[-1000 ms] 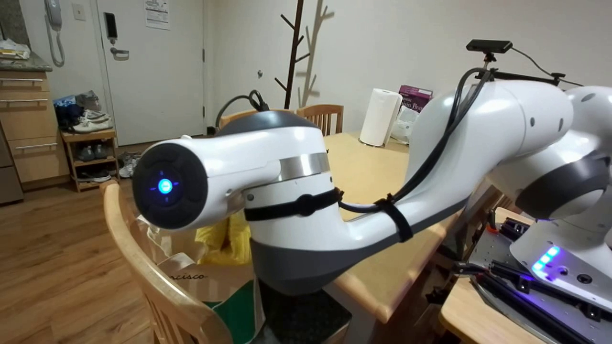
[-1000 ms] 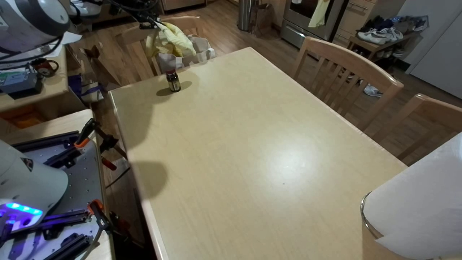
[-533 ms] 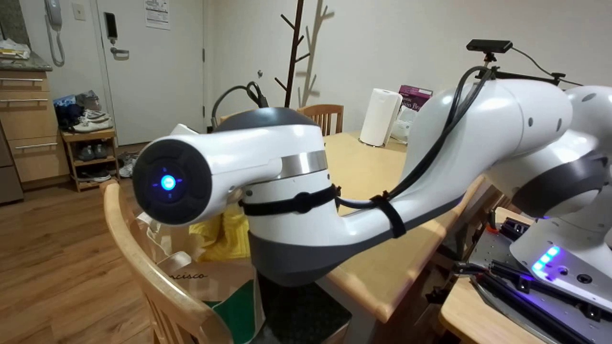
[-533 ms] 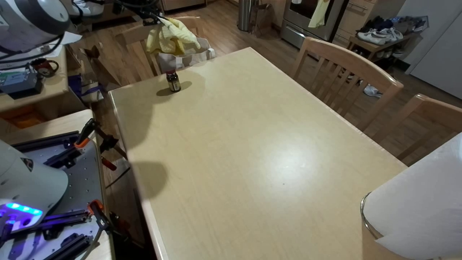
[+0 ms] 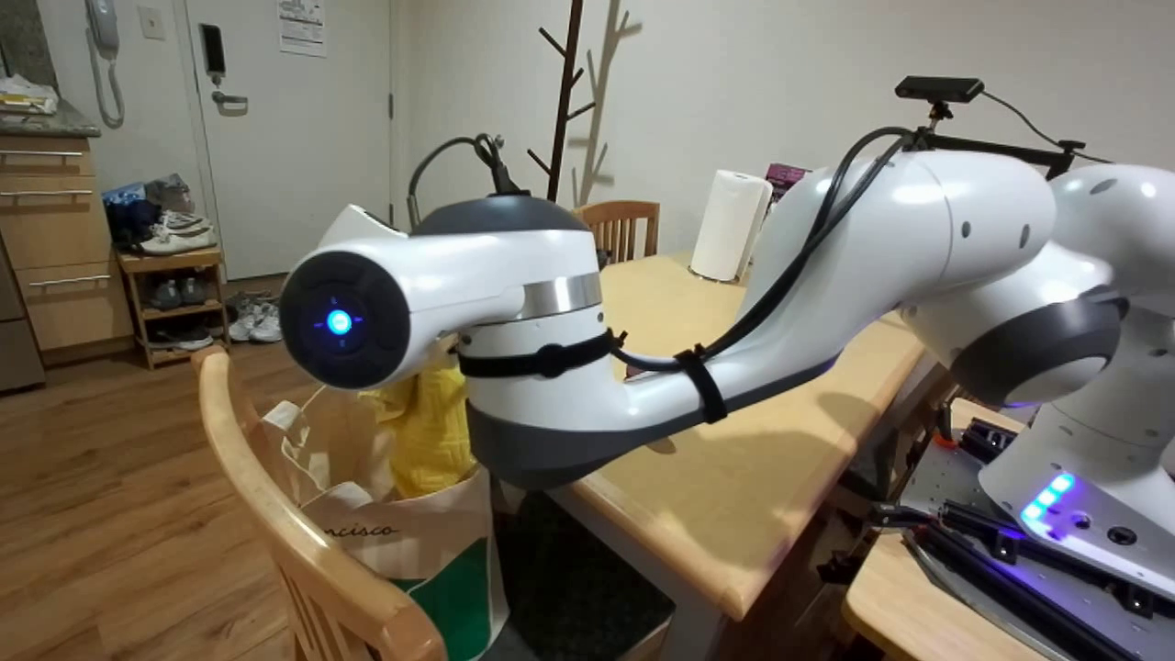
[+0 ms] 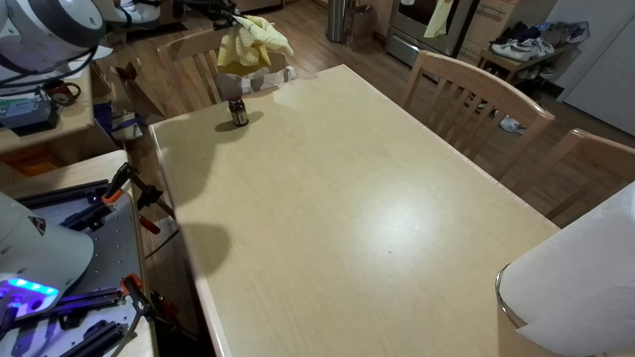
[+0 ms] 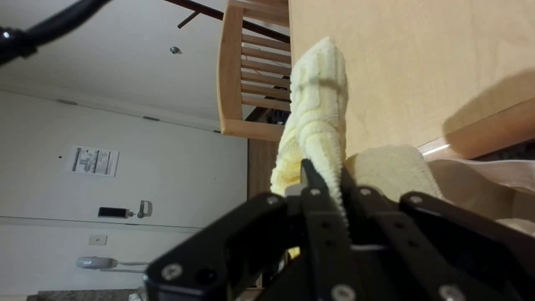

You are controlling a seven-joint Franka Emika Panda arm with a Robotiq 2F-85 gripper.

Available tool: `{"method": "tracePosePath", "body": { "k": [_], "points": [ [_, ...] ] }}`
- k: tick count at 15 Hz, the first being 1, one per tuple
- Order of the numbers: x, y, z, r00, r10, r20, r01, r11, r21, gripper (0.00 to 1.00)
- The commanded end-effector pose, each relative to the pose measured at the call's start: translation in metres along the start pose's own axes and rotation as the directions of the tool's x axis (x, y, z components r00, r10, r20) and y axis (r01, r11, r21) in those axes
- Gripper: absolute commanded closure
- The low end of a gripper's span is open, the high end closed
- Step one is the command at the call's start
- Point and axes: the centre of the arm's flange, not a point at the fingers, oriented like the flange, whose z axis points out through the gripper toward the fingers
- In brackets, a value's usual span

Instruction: Put the yellow cloth in the laundry bag

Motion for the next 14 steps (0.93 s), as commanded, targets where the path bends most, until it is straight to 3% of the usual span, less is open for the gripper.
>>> {"method": "tracePosePath", "body": {
  "k": [1,4,8,13,14],
  "points": [
    [0.075,-0.004,-0.006,0.997,0.066,-0.035,-0.069,0.992,-0.105,0.95],
    [0.079,-0.034,-0.013,0.994,0.065,-0.085,-0.078,0.984,-0.160,0.94],
    [0.082,-0.086,-0.028,0.993,0.003,-0.122,-0.019,0.991,-0.134,0.95],
    [0.085,-0.127,-0.057,0.976,-0.109,-0.188,0.125,0.990,0.071,0.95],
    [0.016,-0.121,-0.037,0.984,-0.070,-0.161,0.072,0.997,0.006,0.91]
  ]
}}
